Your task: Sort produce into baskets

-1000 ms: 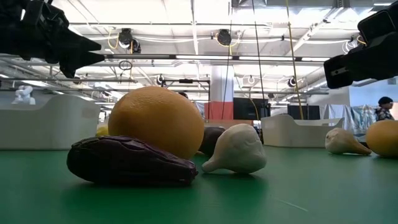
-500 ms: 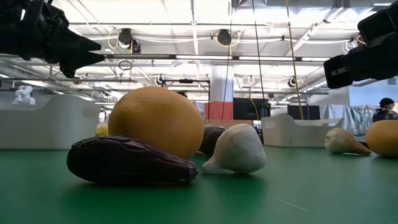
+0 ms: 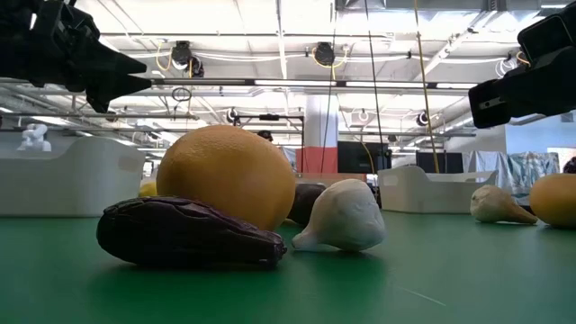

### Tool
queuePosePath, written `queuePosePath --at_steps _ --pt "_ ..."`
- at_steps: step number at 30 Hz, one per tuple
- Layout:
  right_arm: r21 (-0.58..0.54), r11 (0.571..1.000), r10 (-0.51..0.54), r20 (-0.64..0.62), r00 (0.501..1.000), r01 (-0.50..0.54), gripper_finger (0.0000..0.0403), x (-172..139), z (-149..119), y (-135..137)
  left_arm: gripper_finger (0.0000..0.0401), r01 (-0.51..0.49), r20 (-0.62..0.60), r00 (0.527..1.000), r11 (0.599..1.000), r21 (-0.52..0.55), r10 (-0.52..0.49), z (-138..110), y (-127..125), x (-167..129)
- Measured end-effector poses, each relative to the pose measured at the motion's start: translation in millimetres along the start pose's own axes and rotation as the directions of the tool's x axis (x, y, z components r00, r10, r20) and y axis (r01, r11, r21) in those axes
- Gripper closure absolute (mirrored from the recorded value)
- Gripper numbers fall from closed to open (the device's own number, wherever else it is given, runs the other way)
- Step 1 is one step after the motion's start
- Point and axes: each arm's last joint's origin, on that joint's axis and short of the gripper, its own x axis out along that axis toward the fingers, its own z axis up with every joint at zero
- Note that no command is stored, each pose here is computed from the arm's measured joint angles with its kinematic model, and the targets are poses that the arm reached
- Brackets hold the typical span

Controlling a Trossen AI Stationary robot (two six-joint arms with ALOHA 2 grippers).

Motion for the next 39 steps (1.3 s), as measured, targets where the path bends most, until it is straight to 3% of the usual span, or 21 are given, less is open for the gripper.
queuePosePath --at_steps 21,25,31,36,39 --pt "-0.008 1.000 0.000 0.001 1.000 0.000 0.0403 0 0 0 0.0208 0.000 0.000 1.000 1.000 0.000 0.000 0 0 0" --pt "-0.018 1.000 0.002 0.057 0.998 -0.001 0.0403 0 6 0 0.0208 0.000 0.000 1.000 1.000 0.000 0.000 0 0 0" --pt "0.133 0.991 0.004 0.110 0.994 -0.019 0.0403 -1 11 0 0.0208 -0.003 0.014 1.000 0.998 0.068 0.002 1 0 0" --pt "0.204 0.979 0.004 0.109 0.994 -0.026 0.0403 -1 11 0 0.0208 0.028 0.090 0.996 0.997 -0.073 -0.021 9 -2 0" --pt "0.209 0.978 -0.016 0.108 0.994 -0.007 0.0403 0 10 0 0.0208 0.033 0.103 0.994 0.995 -0.095 -0.023 10 -2 -1"
